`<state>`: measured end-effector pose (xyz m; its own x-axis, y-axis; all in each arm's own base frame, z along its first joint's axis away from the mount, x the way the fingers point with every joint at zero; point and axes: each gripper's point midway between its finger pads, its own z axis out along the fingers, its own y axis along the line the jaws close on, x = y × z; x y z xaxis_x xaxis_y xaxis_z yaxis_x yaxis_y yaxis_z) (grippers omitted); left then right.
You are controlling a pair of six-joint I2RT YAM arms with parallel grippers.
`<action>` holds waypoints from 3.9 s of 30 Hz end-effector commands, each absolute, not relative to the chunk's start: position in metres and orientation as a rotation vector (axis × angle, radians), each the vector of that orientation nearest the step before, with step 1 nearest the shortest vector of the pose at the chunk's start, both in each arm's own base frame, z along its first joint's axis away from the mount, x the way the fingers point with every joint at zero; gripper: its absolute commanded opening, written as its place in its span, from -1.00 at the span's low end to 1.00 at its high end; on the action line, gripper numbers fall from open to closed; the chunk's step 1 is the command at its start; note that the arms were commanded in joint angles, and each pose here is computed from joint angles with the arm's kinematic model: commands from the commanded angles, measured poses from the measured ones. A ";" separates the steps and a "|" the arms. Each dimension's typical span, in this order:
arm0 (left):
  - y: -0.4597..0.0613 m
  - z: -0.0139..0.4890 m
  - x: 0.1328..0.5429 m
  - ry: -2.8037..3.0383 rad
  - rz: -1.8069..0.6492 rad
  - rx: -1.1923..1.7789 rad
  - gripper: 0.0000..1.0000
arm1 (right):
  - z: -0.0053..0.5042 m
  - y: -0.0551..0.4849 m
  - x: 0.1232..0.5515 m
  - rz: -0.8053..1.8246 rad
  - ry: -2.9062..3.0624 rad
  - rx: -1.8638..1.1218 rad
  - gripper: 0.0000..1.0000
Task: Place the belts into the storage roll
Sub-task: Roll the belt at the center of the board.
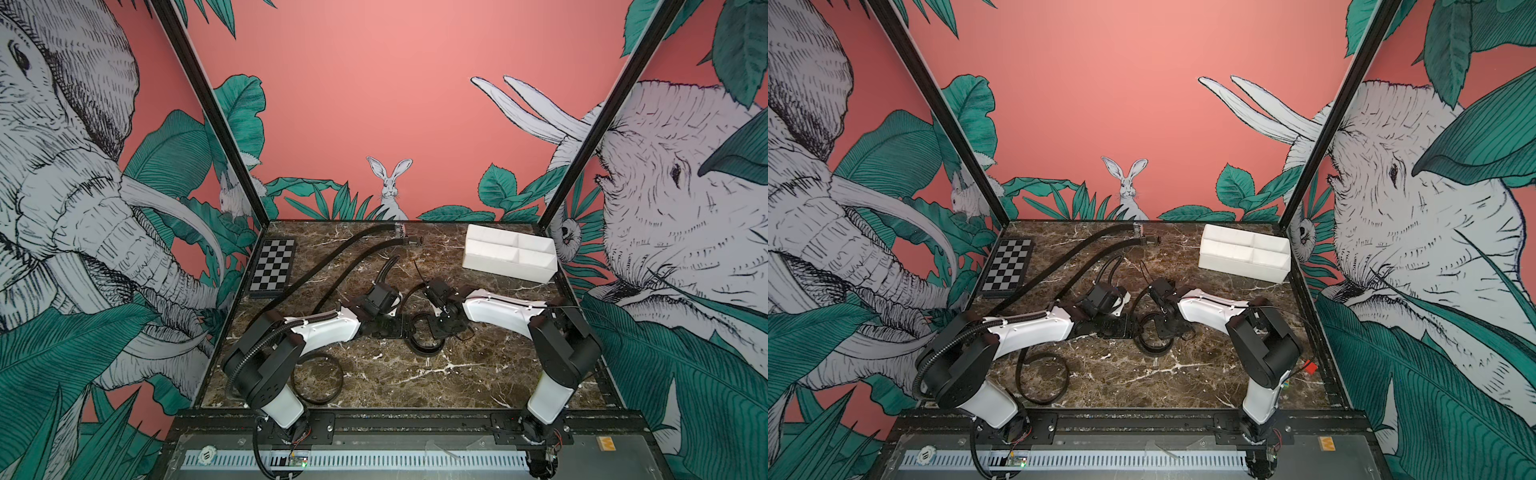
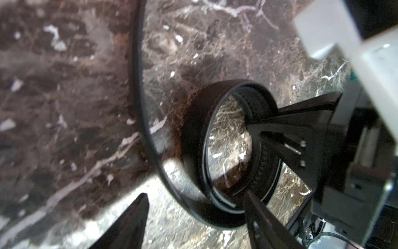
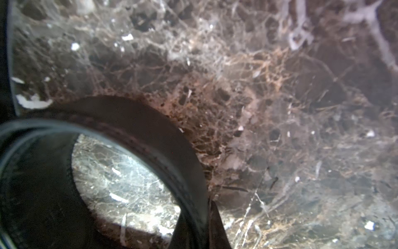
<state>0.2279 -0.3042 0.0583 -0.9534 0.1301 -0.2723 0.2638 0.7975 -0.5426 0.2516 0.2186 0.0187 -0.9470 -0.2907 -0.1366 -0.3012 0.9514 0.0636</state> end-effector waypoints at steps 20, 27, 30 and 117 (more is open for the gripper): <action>-0.348 0.047 0.198 2.985 -1.049 -0.357 0.48 | 0.001 0.220 0.197 0.190 3.189 -0.510 -1.00; -0.343 0.027 0.195 3.024 -0.927 -0.377 0.30 | 0.001 0.221 0.197 0.193 3.188 -0.515 -1.00; -0.332 0.020 0.194 3.062 -0.855 -0.376 0.17 | 0.001 0.220 0.195 0.188 3.195 -0.520 -1.00; -0.213 0.011 0.268 2.894 0.177 0.751 -1.00 | 0.072 0.173 0.278 0.019 3.000 -0.605 0.49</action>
<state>0.2523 -0.2453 0.0228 -0.8684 0.4746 -0.1434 0.4804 0.8770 -0.0068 0.2599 0.1743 0.0561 -0.9092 -0.4154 0.0285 -0.4150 0.9096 0.0187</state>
